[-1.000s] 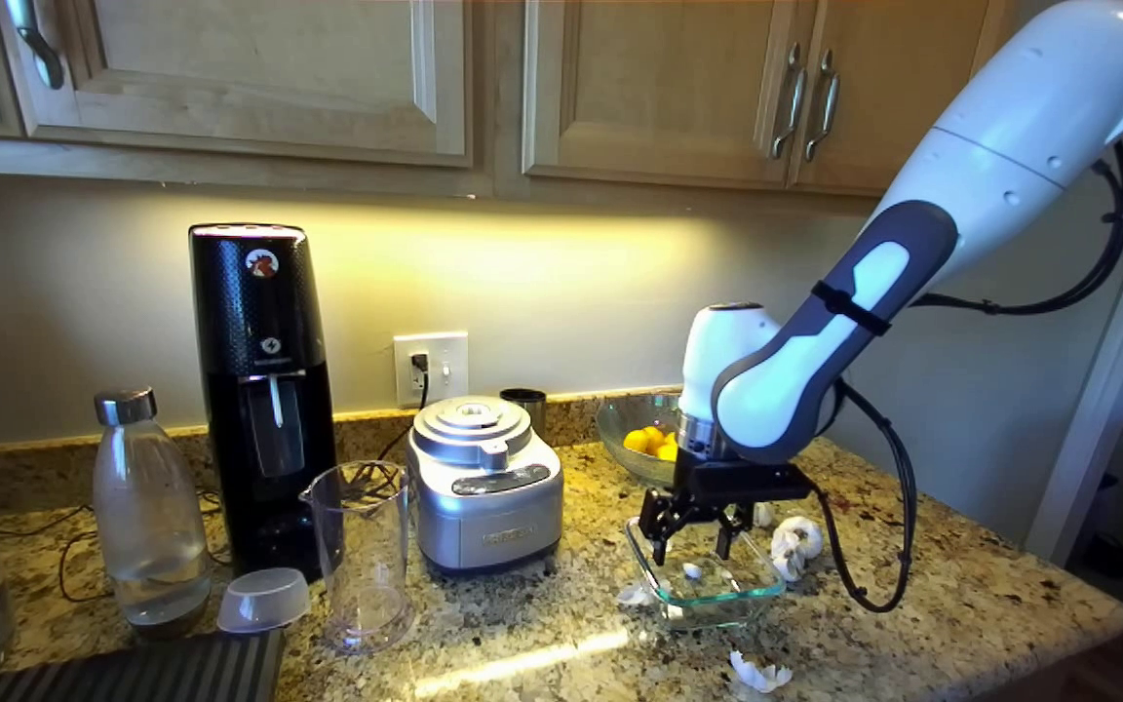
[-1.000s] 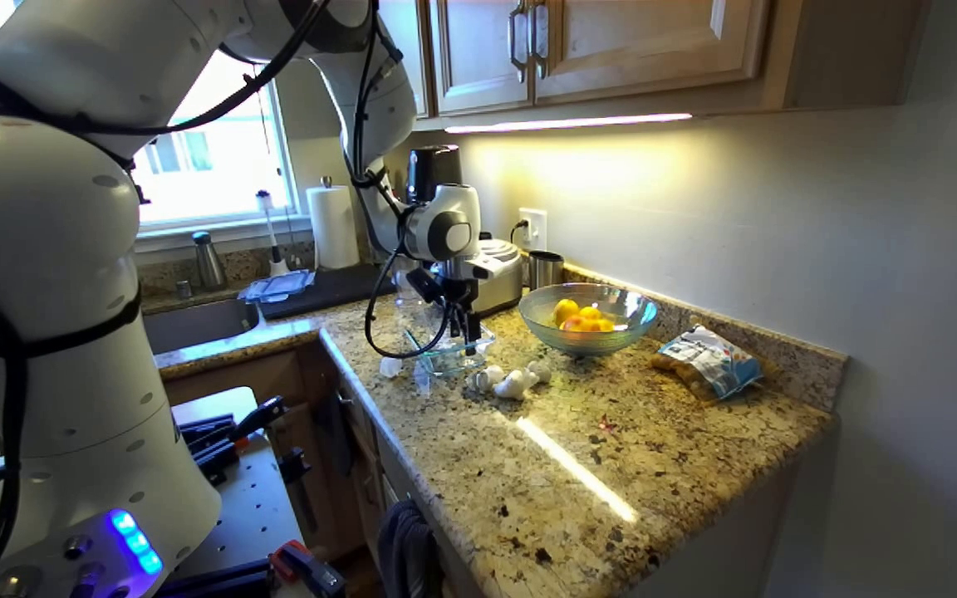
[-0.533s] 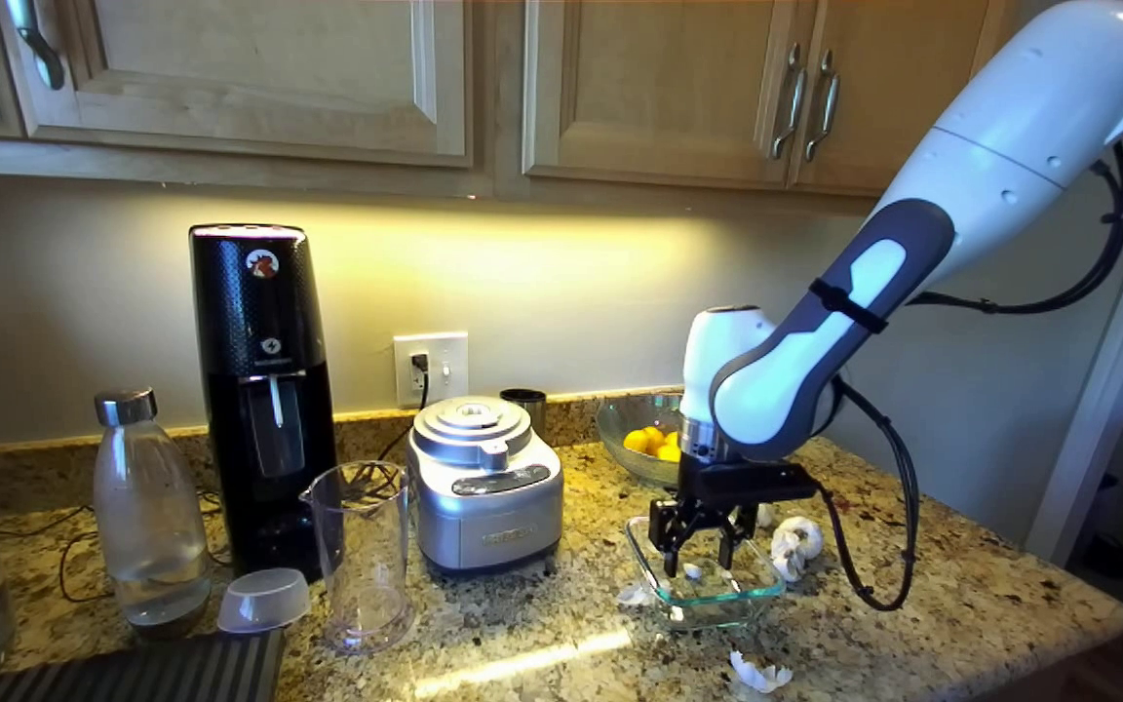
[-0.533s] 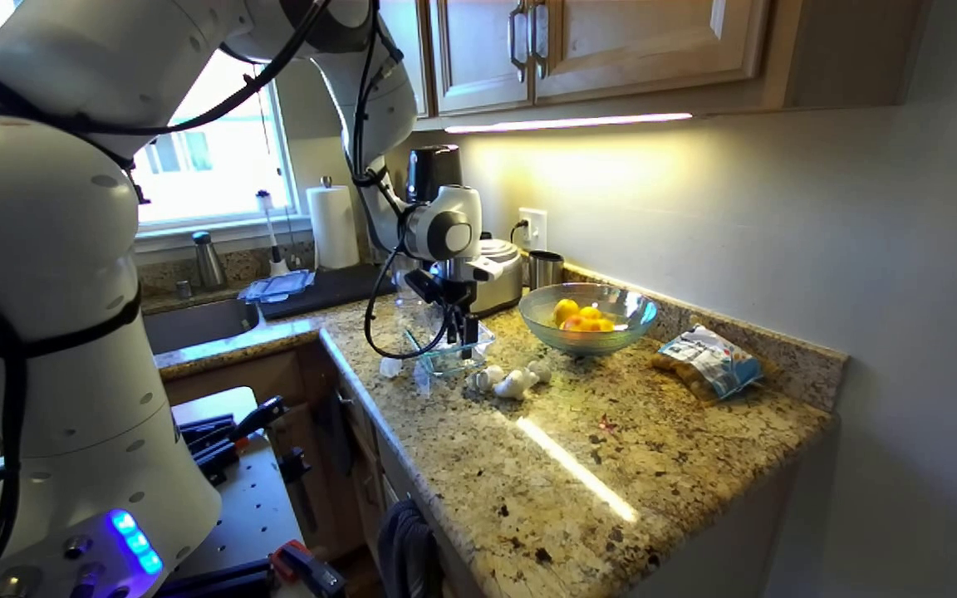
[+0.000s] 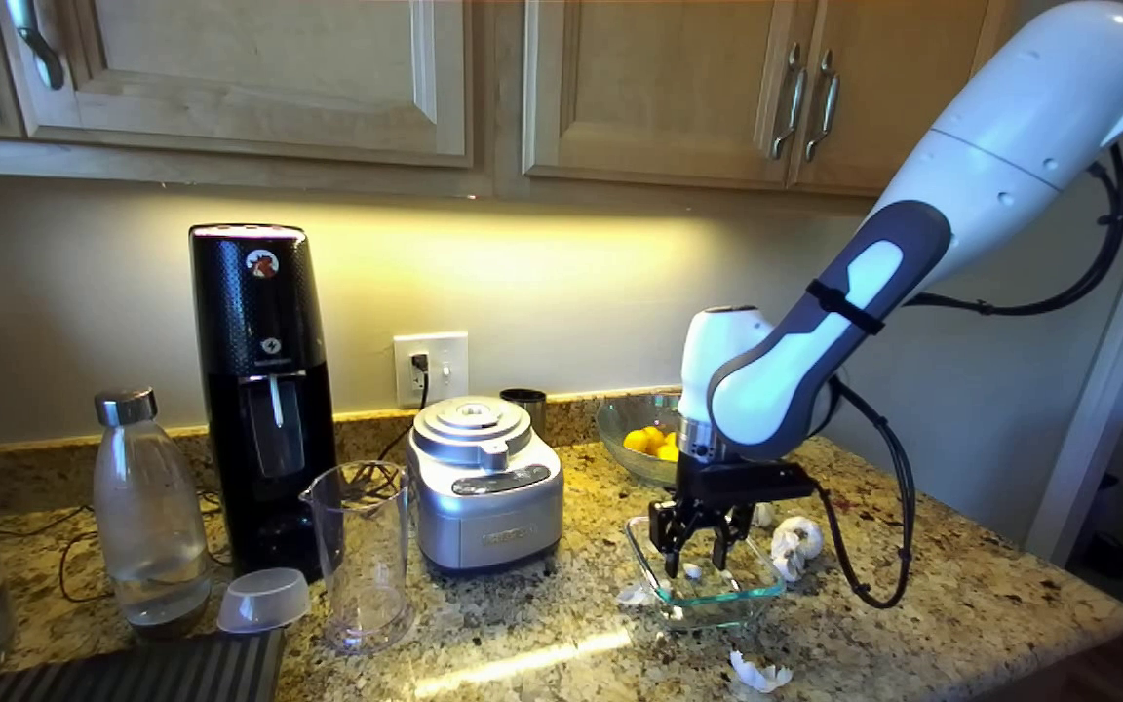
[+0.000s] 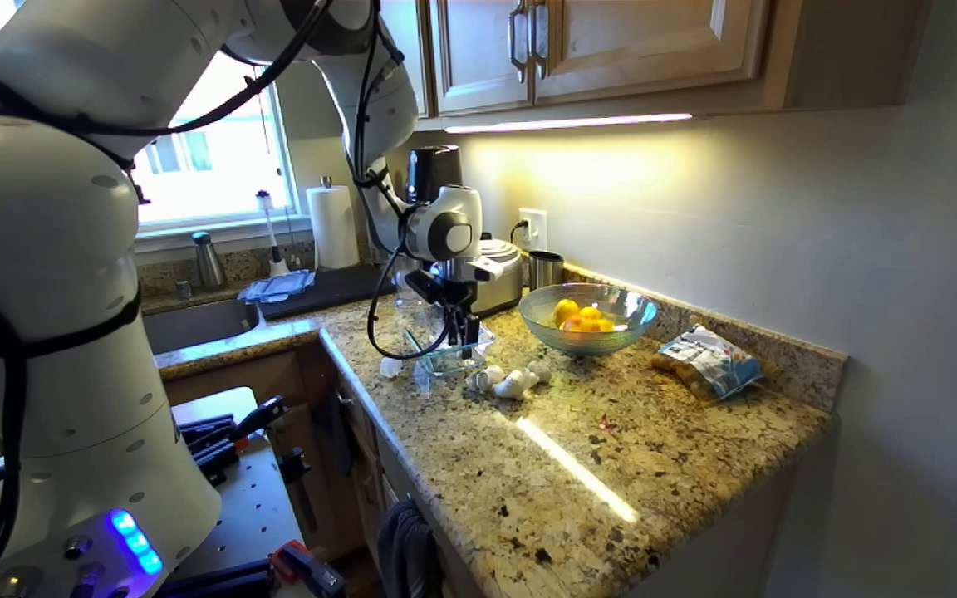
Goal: Take out all the cloves of garlic in the bowl and put them on the table
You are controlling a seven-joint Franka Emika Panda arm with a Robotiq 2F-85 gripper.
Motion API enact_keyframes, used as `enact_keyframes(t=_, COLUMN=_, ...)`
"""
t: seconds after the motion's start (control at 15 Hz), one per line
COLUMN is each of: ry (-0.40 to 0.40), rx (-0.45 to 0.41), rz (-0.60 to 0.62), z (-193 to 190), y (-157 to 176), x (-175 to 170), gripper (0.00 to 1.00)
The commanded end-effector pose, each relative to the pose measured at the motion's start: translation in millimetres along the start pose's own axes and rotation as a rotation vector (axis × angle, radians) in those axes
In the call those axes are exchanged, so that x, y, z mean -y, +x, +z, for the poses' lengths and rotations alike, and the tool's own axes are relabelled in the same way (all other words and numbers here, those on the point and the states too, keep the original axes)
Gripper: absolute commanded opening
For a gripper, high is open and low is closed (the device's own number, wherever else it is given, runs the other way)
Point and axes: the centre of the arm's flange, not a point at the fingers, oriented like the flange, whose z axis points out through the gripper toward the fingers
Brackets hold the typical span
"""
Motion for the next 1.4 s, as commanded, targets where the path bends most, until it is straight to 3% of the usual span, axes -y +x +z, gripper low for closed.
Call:
enact_keyframes(t=0.0, ry=-0.006, rx=0.002, rz=-0.025, z=1, y=3, x=-3, gripper=0.72)
enact_keyframes(t=0.27, ry=-0.009, rx=-0.005, rz=-0.033, z=3, y=5, x=-4, gripper=0.62)
enact_keyframes(t=0.47, ry=-0.011, rx=-0.013, rz=-0.04, z=2, y=7, x=-5, gripper=0.42)
enact_keyframes(t=0.87, ry=-0.013, rx=-0.014, rz=-0.045, z=3, y=8, x=-5, gripper=0.34)
enact_keyframes(t=1.13, ry=-0.005, rx=-0.006, rz=-0.05, z=-3, y=1, x=-2, gripper=0.07)
enact_keyframes(t=1.33, ry=0.002, rx=0.002, rz=-0.052, z=-14, y=-5, x=1, gripper=0.08)
